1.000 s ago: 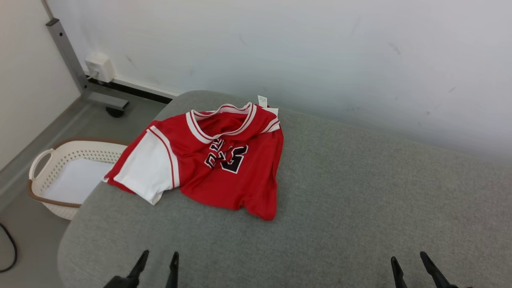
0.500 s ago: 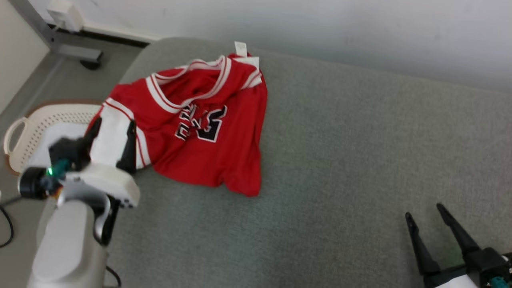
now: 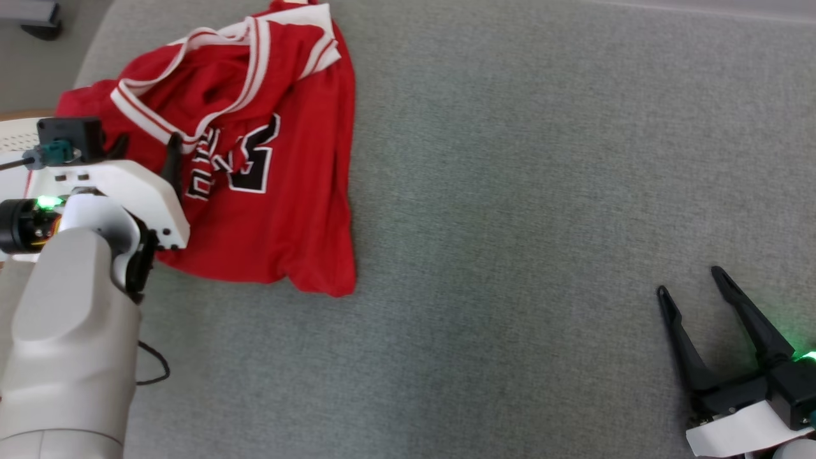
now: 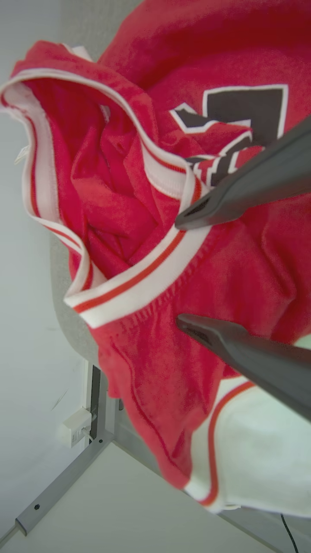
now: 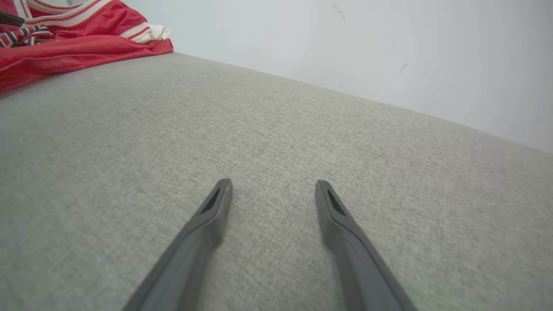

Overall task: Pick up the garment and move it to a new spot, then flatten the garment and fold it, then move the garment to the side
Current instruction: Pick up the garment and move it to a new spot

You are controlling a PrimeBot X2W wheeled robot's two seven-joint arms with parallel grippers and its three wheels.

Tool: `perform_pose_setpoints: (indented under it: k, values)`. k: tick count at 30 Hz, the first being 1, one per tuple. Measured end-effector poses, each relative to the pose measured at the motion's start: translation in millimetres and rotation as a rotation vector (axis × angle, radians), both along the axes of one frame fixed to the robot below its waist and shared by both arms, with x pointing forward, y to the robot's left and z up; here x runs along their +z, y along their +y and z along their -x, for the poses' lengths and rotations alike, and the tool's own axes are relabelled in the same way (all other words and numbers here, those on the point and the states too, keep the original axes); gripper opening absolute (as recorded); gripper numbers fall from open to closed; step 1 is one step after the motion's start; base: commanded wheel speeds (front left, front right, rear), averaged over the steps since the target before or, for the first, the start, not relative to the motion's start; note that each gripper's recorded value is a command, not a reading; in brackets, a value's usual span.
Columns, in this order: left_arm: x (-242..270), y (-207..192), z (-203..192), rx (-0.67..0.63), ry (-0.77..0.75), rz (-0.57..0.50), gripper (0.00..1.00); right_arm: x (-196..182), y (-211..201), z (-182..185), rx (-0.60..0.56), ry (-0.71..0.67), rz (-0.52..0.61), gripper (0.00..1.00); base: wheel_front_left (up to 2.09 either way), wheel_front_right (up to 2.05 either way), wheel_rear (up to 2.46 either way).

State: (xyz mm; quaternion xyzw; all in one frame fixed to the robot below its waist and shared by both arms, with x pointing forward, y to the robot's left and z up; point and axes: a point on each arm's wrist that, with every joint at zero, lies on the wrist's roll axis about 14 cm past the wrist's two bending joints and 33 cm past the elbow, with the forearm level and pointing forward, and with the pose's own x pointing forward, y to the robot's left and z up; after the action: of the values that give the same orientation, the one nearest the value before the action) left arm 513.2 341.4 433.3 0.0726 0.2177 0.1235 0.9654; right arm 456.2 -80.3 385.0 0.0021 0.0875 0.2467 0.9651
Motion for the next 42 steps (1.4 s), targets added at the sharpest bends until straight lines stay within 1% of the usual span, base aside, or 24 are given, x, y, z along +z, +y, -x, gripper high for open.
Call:
perform_pose_setpoints:
  k: [4, 5, 6, 9, 11, 13, 15, 17, 20, 23, 27, 31, 34, 38, 42]
  values:
    - [-28.2, -1.4, -1.4, 0.031, 0.095, 0.046, 1.00, 0.0, -5.1, -1.7, -0.018, -0.004, -0.002, 1.00, 0.00, 0.00, 0.00]
    - [-33.2, -2.0, -1.9, 0.038, 0.113, 0.057, 0.37, 0.0, -6.3, -2.0, -0.024, -0.004, -0.003, 1.00, 0.00, 0.00, 0.00]
    - [-38.8, -3.1, -1.7, 0.042, 0.135, 0.069, 0.00, -0.2, -8.0, -2.1, -0.030, -0.004, -0.003, 1.00, 0.00, 0.00, 0.00]
    - [-50.1, -7.2, 0.3, 0.034, 0.185, 0.075, 0.00, -0.3, -13.6, -1.5, -0.048, -0.002, 0.000, 1.00, 0.00, 0.00, 0.00]
    - [-50.3, -8.0, 1.7, 0.030, 0.193, 0.079, 0.00, 0.3, -15.7, -0.4, -0.055, -0.001, 0.003, 1.00, 0.00, 0.00, 0.00]
    - [-46.2, -7.0, 2.7, 0.032, 0.178, 0.077, 0.00, 1.3, -18.1, 1.3, -0.063, 0.002, 0.007, 1.00, 0.00, 0.00, 0.00]
    - [-30.9, -1.7, -0.6, 0.045, 0.110, 0.064, 0.00, 3.3, -19.9, 4.3, -0.070, 0.004, 0.010, 1.00, 0.00, 0.00, 0.00]
    - [-6.4, 7.2, -6.1, 0.054, 0.020, 0.037, 0.00, 4.4, -20.7, 10.0, -0.074, 0.012, 0.012, 1.00, 0.00, 0.00, 0.00]
    - [45.5, 16.2, -17.5, 0.048, -0.142, -0.015, 0.00, 8.0, -18.7, 21.2, -0.077, 0.023, 0.008, 1.00, 0.00, 0.00, 0.00]
    - [92.4, 16.8, -21.4, 0.024, -0.262, -0.052, 0.00, 15.0, -14.3, 33.7, -0.078, 0.026, -0.007, 1.00, 0.00, 0.00, 0.00]
    - [158.3, 12.7, -21.2, -0.022, -0.405, -0.091, 0.00, 34.3, -9.6, 44.5, -0.087, -0.005, -0.038, 1.00, 0.00, 0.00, 0.00]
    - [220.1, -7.2, -16.6, -0.093, -0.535, -0.108, 0.00, 49.6, -10.3, 59.2, -0.108, -0.028, -0.059, 1.00, 0.00, 0.00, 0.00]
    - [260.2, -29.6, -10.8, -0.158, -0.619, -0.108, 0.00, 60.7, -14.7, 68.3, -0.129, -0.051, -0.070, 1.00, 0.00, 0.00, 0.00]
    - [302.7, -71.9, -1.7, -0.262, -0.713, -0.075, 0.00, 68.7, -22.3, 82.8, -0.162, -0.066, -0.080, 1.00, 0.00, 0.00, 0.00]
    - [320.0, -128.5, 7.1, -0.397, -0.759, -0.011, 0.00, 74.7, -34.4, 93.6, -0.207, -0.082, -0.086, 1.00, 0.00, 0.00, 0.00]
